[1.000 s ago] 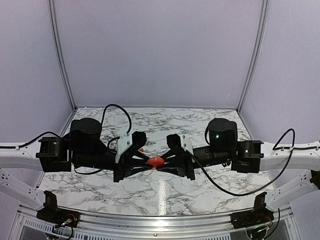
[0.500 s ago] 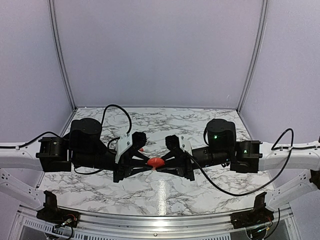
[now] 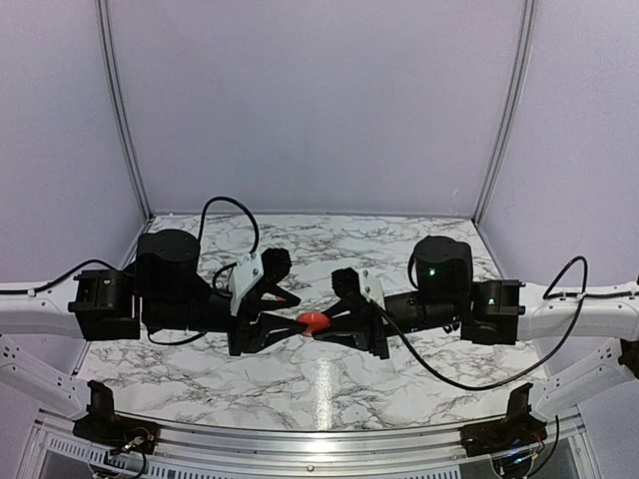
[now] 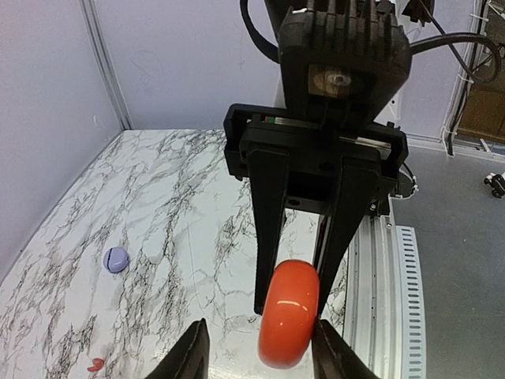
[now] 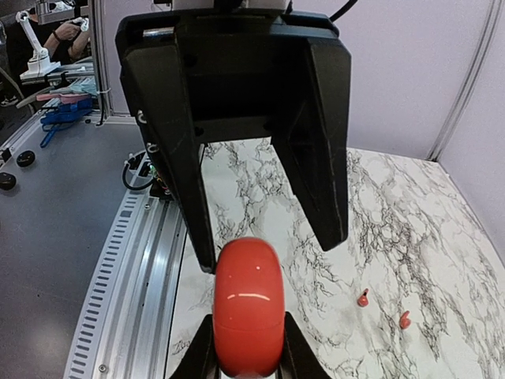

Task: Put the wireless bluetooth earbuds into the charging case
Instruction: Pass from the right arm to the left

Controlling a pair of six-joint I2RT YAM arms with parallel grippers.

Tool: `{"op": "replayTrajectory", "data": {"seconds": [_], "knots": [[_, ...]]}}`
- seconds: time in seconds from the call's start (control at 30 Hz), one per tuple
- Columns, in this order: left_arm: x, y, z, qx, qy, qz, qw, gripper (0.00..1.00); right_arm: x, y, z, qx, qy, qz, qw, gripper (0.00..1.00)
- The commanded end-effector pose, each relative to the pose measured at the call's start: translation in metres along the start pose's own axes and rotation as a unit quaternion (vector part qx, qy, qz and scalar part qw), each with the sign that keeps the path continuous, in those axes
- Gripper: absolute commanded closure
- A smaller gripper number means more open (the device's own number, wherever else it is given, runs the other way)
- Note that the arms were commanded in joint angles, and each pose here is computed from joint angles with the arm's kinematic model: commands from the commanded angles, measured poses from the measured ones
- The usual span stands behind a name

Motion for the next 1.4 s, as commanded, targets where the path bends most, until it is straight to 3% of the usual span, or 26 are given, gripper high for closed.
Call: {"op": "replayTrajectory", "data": {"seconds": [0.0,0.37,0.57,0.83,1.2,1.37], "knots": [[0.017,-0.007,0.006,0.035,-0.007,-0.032,0.999,0.54,0.012,-0.008,0.001,0.003,-0.022,-0.023,0.999,1.0],[0.02,-0.02,0.026,0.075,-0.04,-0.049,0.995,0.54,0.011,-0.011,0.004,0.01,-0.028,-0.025,0.999,1.0],[0.014,-0.021,0.004,-0.057,-0.004,-0.045,0.997,0.53,0.012,-0.01,0.001,-0.003,-0.024,-0.021,0.999,1.0],[0.011,0.003,-0.007,-0.094,-0.003,0.001,0.996,0.56,0.011,-0.006,0.0,0.002,-0.018,-0.017,1.0,1.0],[0.009,0.011,-0.003,-0.072,0.001,0.017,0.997,0.77,0.008,-0.006,0.001,0.004,-0.01,-0.016,1.0,1.0],[0.006,0.009,-0.003,-0.069,0.001,0.019,0.997,0.79,0.009,-0.005,0.001,0.007,-0.01,-0.015,1.0,1.0]]}}
Point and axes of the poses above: each gripper's point midway between its finger pads, its own y axis out along the fingers, its own z axis along the line the jaws close on, x = y × z, the point moved 9 cm from there along -y, back along the fingers, and after that the axes turned 6 degrees about -y, right-handed, at the moved point
